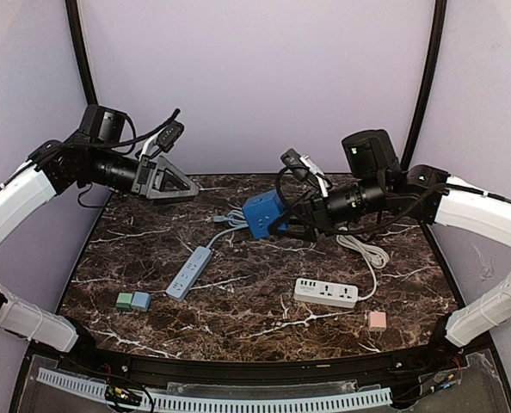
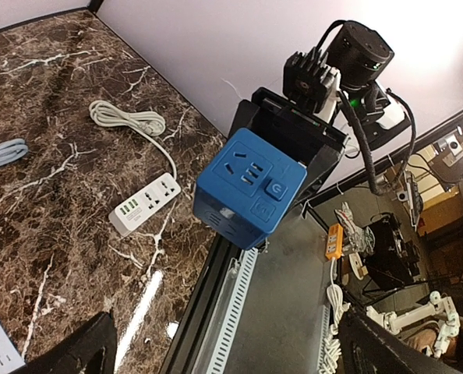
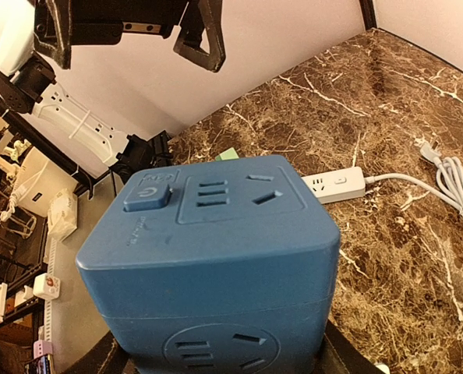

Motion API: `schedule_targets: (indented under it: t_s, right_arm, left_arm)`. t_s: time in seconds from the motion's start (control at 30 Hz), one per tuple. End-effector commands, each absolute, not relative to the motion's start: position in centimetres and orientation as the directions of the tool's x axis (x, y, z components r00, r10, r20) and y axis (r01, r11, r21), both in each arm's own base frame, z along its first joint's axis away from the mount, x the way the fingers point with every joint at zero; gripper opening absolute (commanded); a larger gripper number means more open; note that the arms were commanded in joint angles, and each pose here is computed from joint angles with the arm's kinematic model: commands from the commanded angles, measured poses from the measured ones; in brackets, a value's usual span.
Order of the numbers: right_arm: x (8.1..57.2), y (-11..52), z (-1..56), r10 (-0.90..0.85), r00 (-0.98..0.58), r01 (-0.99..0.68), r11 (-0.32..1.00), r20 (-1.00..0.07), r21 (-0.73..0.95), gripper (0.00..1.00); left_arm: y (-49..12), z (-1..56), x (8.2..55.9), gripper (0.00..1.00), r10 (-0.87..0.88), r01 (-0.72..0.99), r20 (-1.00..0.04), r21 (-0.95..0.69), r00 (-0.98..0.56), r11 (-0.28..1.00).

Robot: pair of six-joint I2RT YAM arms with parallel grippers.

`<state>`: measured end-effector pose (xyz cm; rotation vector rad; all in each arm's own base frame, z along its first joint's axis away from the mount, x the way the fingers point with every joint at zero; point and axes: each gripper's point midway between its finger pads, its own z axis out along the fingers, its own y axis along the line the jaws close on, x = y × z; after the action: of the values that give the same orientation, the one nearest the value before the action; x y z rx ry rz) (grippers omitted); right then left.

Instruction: Insert the plug

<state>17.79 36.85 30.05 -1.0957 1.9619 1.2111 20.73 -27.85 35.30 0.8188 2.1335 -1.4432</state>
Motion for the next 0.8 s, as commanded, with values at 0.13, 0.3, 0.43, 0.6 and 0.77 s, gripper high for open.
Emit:
schedule_targets:
  t_s: [0.13,0.3,0.43,0.6,0.77]
  right_arm:
    - [20.3,36.6,30.7,-0.282,-0.470,-0.852,0.390,-0.836,0.348,0.40]
    - [23.4,35.6,29.1,-0.276,-0.457,-0.764,0.609,-0.845,0.214,0.37]
    - [24.6,35.5,29.1,-0.314,-0.387,-0.692,0.720,-0.867,0.048,0.36]
    - [26.0,34.6,30.0,-0.386,-0.267,-0.510,0.834,-0.883,-0.210,0.34]
    - [27.3,34.0,30.7,-0.446,-0.183,-0.334,0.866,-0.876,-0.371,0.33]
  left_arm:
    - [-29.5,35.1,21.6,1.00,0.248,0.679,-0.635,-0.647,-0.732,0.346]
    - [-30.0,34.7,24.7,0.97,0.112,0.506,-0.528,-0.700,-0.842,0.503]
    - [-30.4,34.5,25.7,0.96,0.031,0.384,-0.452,-0.718,-0.891,0.580]
    - [-29.7,32.7,26.3,0.96,-0.124,0.088,-0.225,-0.745,-0.967,0.661]
    - [-29.5,32.3,26.1,0.95,-0.224,-0.086,-0.083,-0.755,-0.971,0.650]
